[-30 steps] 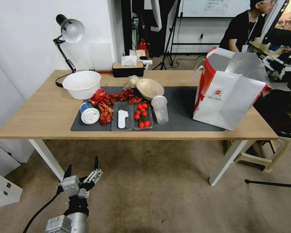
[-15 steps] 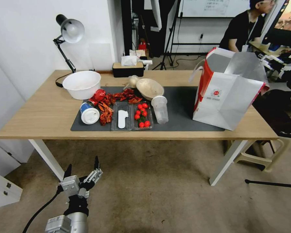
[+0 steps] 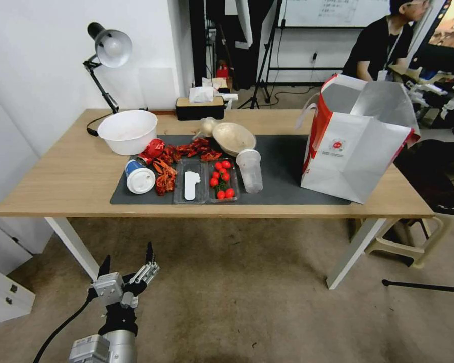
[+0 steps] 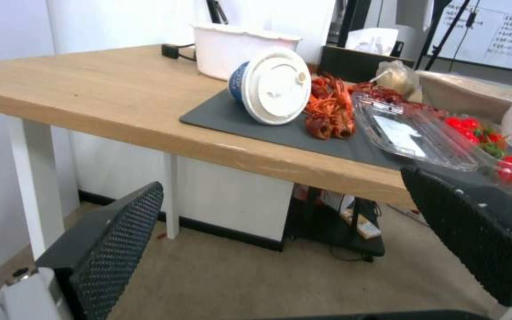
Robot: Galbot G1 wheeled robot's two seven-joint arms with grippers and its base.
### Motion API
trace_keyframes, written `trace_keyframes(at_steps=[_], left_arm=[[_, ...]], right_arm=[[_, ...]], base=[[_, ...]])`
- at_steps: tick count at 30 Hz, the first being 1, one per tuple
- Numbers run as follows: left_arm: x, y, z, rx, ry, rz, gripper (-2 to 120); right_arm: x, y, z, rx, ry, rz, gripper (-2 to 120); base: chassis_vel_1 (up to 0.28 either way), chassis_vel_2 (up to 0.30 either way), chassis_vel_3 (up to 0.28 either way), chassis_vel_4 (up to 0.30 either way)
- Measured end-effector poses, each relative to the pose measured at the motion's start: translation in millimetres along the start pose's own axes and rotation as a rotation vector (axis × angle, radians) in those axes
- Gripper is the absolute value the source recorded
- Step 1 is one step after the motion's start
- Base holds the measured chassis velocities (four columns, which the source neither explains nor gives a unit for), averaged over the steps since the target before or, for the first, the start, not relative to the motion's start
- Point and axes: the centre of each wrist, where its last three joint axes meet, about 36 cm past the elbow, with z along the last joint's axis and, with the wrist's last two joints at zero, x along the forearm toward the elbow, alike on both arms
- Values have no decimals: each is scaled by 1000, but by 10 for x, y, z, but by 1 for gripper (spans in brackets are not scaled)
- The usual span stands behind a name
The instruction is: Pick up the food delivery bag from the floor and place it on the table.
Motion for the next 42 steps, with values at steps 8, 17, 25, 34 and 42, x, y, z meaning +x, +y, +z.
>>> trace_keyframes(at_steps=[8, 17, 25, 34, 42], left_arm=[[-20, -4, -18, 8, -15, 8, 100], [-49, 7, -23, 21, -68, 44, 100], [-68, 32, -5, 29, -106, 120, 100], [-105, 58, 68, 27, -130, 185, 100], [-155, 87, 136, 16, -141, 233, 100]], right_arm=[[310, 534, 222, 76, -107, -132, 100], [712, 1094, 714, 126, -181, -228, 100], [1277, 1376, 1277, 105, -137, -187, 100], [2052, 1681, 1958, 60, -67, 11, 100], [2454, 1840, 2405, 23, -49, 98, 100]], base=[[0, 0, 0, 0], [0, 0, 0, 0], [0, 0, 0, 0], [0, 0, 0, 0], [0, 0, 0, 0]])
